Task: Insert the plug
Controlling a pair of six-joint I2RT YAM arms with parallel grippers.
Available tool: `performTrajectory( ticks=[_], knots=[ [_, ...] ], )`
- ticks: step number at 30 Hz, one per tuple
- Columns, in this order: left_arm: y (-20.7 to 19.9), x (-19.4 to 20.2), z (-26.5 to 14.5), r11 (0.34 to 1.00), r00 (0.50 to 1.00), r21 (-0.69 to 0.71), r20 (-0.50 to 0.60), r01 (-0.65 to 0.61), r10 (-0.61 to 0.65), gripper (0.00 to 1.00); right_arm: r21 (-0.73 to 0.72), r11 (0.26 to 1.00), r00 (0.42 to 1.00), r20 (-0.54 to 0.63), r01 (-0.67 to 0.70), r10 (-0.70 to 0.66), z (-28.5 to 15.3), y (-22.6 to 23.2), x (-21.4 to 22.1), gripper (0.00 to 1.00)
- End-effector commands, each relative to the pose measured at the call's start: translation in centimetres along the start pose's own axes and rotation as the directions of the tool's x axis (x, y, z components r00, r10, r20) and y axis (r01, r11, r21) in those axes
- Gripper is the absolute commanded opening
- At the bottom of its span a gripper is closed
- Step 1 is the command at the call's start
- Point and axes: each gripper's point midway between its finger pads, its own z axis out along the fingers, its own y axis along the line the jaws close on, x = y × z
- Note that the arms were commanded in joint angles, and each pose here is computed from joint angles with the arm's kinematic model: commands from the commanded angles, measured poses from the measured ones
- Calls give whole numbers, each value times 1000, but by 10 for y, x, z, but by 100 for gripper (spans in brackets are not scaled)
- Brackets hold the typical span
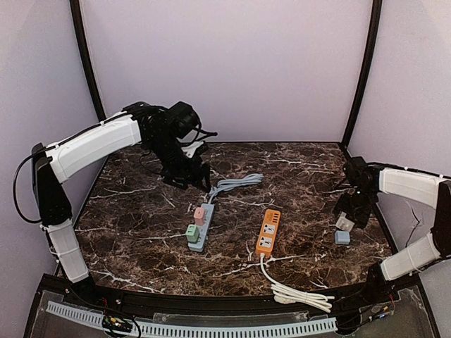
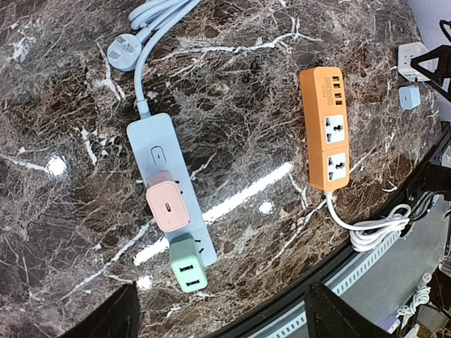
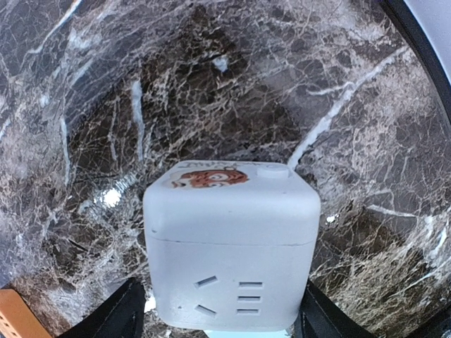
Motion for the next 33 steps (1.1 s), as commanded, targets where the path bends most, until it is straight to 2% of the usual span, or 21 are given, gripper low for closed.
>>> performTrajectory(
  ticks=[1, 12, 18, 19, 22, 24, 33],
  knots=[
    [-7, -3, -6, 999, 1000, 15, -1, -29, 29, 81, -17, 1000, 997, 82, -13, 15, 1, 1, -14, 70],
    [-8, -3, -5, 999, 999, 19, -16, -33, 33, 80, 15, 1000, 997, 81, 0, -1, 14, -3, -12, 67],
    [-7, -2, -6, 999, 999, 15, -17, -30, 30, 80, 16, 1000, 994, 104, 13, -15, 13, -2, -18, 53],
    [-7, -2, -7, 999, 999, 15, -16, -28, 29, 80, 17, 1000, 994, 105, 20, -22, 13, -2, -18, 49],
    [-7, 0, -6, 1000, 1000, 12, -18, -25, 25, 80, 8, 999, 993, 109, 53, -53, 11, 1, -19, 30],
    [-7, 0, -6, 1000, 1000, 13, -18, -22, 22, 80, 1, 998, 992, 109, 70, -69, 9, 2, -20, 23],
    [-6, -1, -14, 1000, 1000, 2, 3, -15, 15, 80, -84, 984, 978, 155, 157, -143, -17, 23, -31, 4]
  ],
)
